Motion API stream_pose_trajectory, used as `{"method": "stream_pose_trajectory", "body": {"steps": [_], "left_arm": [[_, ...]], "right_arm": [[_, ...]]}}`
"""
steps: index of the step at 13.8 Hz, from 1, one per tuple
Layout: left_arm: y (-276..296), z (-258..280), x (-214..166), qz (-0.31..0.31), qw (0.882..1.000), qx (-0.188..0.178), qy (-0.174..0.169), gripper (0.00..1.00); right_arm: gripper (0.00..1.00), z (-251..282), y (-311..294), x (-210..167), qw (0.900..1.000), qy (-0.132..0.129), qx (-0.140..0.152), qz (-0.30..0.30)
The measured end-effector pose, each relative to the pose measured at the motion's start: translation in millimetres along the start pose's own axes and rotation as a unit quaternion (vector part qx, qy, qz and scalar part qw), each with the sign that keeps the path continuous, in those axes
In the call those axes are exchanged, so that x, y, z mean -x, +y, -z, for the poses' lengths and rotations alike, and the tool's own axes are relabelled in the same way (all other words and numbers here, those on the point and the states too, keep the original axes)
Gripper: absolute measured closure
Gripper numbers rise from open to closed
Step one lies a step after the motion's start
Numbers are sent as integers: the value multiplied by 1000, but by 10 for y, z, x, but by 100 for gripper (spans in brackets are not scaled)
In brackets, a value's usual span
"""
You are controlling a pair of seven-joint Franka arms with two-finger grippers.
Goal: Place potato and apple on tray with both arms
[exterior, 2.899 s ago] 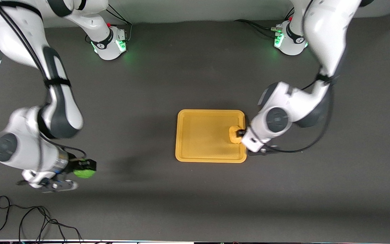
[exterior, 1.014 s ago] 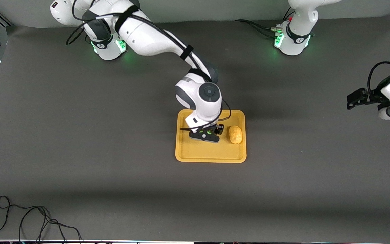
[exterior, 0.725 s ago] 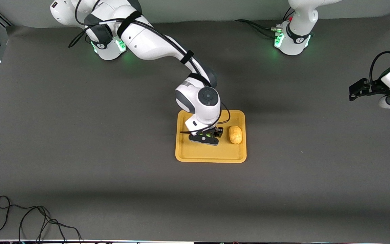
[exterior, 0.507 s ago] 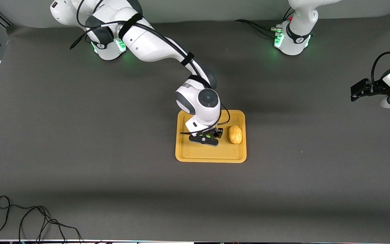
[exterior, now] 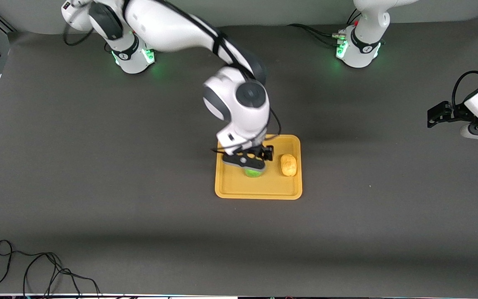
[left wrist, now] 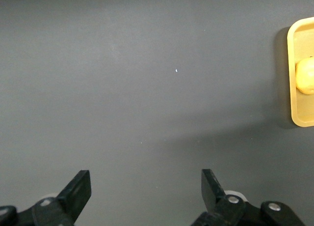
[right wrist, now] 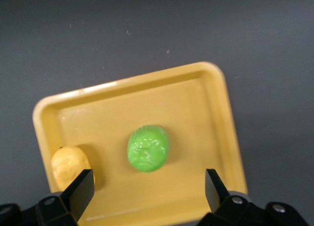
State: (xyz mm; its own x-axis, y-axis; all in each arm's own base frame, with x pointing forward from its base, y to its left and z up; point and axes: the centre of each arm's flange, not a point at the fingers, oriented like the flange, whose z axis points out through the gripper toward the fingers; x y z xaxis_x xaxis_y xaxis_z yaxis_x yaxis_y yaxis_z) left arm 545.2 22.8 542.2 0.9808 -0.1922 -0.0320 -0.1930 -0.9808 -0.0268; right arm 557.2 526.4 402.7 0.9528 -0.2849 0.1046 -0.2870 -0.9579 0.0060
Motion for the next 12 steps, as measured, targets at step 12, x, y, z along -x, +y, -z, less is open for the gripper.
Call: {"method": "stream_pose_trajectory", "body": {"steps": [12], "left_arm": [[-211, -14, -45, 22, 1000, 11, 14, 0]], "right_arm": [[0, 1771, 3071, -1272, 994, -58, 34, 91]]}}
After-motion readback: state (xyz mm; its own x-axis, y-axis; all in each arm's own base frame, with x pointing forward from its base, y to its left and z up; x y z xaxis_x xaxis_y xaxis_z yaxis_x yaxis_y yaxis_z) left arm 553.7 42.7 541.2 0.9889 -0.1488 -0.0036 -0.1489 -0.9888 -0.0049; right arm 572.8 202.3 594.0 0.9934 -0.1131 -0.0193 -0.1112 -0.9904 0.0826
